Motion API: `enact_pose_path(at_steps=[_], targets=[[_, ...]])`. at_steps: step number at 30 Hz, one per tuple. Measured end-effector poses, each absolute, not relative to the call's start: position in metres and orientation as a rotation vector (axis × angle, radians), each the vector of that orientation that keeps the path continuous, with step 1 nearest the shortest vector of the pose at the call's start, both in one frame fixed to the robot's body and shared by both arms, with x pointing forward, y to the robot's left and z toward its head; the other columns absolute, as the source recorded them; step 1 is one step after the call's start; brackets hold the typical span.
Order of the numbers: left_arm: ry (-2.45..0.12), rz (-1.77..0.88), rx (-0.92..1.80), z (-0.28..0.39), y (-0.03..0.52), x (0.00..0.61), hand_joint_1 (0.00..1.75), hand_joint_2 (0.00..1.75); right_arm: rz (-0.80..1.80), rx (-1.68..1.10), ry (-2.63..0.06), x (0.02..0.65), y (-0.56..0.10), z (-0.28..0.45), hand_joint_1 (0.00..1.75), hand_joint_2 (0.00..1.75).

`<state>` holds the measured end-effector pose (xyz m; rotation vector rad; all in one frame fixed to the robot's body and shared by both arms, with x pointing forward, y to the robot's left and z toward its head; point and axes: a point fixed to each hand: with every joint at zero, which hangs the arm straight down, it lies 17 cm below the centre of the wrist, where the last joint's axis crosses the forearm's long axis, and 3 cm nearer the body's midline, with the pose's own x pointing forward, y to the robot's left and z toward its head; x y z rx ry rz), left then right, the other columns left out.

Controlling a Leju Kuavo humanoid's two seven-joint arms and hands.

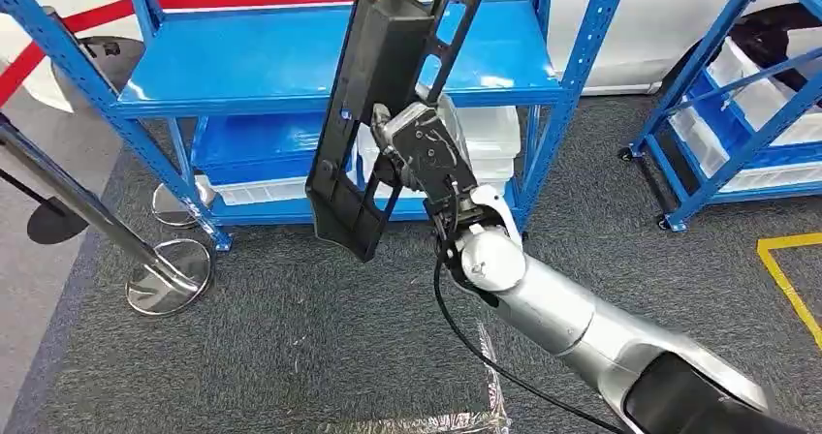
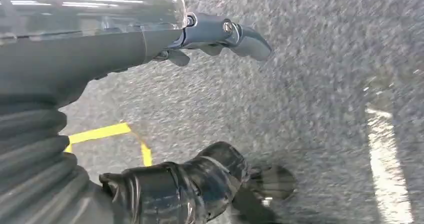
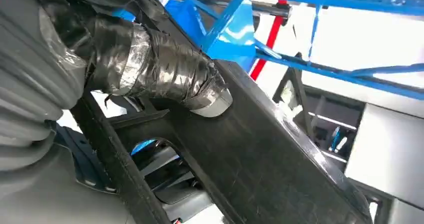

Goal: Take the parts from the cabinet and place them on the table.

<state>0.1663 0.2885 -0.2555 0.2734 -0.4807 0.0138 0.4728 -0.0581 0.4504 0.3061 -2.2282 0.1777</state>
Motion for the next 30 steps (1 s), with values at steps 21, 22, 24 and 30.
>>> enact_pose_path(at_steps=[21, 22, 24, 30], targets=[[-0.468, -0.002, 0.269, -0.258, 0.284, 0.159, 0.0, 1.75, 0.177, 0.209, -2.245, 0.481, -0.08, 0.454, 1.75, 1.75], [-0.469, -0.001, 0.269, -0.257, 0.284, 0.16, 0.0, 1.75, 0.175, 0.206, -2.246, 0.48, -0.081, 0.455, 1.75, 1.75], [-0.469, 0.0, 0.269, -0.257, 0.284, 0.16, 0.0, 1.75, 0.172, 0.193, -2.249, 0.481, -0.083, 0.456, 1.75, 1.75], [-0.474, 0.006, 0.27, -0.256, 0.285, 0.164, 0.0, 1.75, 0.161, 0.174, -2.267, 0.48, -0.089, 0.462, 1.75, 1.75]])
